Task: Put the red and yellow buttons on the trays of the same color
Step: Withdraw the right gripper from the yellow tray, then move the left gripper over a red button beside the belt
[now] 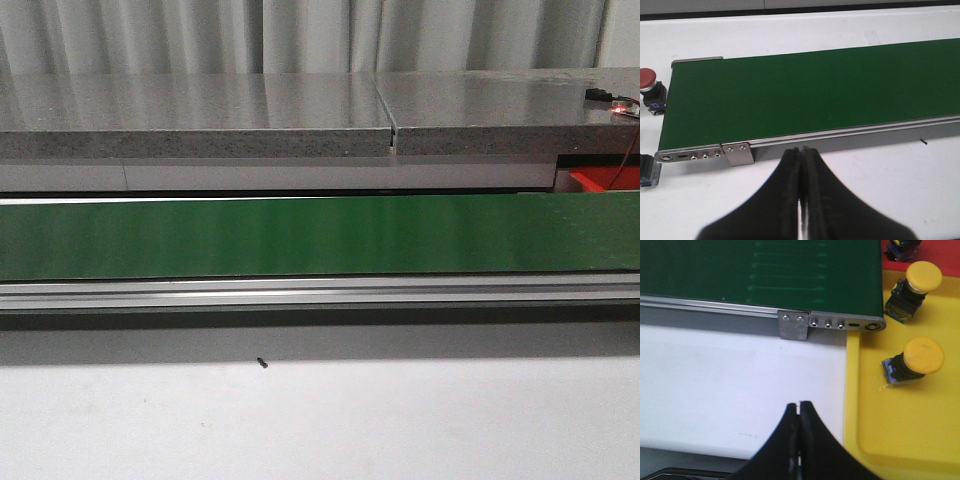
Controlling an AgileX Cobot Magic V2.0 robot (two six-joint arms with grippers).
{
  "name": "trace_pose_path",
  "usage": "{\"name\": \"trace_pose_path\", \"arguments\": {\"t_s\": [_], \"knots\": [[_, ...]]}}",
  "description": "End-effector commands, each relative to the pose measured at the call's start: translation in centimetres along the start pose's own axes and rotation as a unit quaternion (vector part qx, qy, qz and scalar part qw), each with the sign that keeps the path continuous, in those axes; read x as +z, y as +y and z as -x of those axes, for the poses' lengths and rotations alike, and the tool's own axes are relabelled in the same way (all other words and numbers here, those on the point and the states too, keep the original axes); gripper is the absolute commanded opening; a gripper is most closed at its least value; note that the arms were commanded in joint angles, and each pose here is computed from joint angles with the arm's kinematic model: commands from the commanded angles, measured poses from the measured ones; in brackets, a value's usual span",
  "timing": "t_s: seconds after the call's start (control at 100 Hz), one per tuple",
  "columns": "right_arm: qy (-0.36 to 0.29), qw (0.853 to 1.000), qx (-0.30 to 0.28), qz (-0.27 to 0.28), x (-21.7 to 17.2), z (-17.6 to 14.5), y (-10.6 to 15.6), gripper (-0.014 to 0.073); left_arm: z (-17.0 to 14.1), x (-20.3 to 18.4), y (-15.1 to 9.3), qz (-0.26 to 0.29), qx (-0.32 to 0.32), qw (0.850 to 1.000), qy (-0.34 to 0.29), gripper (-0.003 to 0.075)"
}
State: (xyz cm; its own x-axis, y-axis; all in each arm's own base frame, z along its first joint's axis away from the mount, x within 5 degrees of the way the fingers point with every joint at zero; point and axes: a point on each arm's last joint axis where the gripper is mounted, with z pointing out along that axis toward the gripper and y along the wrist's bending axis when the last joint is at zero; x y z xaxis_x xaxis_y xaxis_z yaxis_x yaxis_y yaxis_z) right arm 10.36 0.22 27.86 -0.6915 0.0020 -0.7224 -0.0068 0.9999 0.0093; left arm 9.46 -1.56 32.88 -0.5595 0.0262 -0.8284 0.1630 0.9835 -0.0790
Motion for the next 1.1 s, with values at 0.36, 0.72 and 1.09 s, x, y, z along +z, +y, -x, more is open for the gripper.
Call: {"name": "trace_pose_path", "arguments": {"t_s": [0.36,0.72,1.09], "knots": [[-0.044,0.999,-0.004,-0.002,-0.7,1.3,0.0,-0.0092,3.9,1.7,4.4,0.115,-0.11,0.986,-0.048,-0.002],[-0.044,0.999,-0.004,-0.002,-0.7,1.3,0.0,-0.0092,5.8,3.2,8.5,0.163,-0.178,0.97,-0.013,0.0363],[-0.044,0.999,-0.004,-0.002,-0.7,1.3,0.0,-0.0092,6.6,6.1,13.8,0.177,-0.326,0.925,0.085,0.0528]]}}
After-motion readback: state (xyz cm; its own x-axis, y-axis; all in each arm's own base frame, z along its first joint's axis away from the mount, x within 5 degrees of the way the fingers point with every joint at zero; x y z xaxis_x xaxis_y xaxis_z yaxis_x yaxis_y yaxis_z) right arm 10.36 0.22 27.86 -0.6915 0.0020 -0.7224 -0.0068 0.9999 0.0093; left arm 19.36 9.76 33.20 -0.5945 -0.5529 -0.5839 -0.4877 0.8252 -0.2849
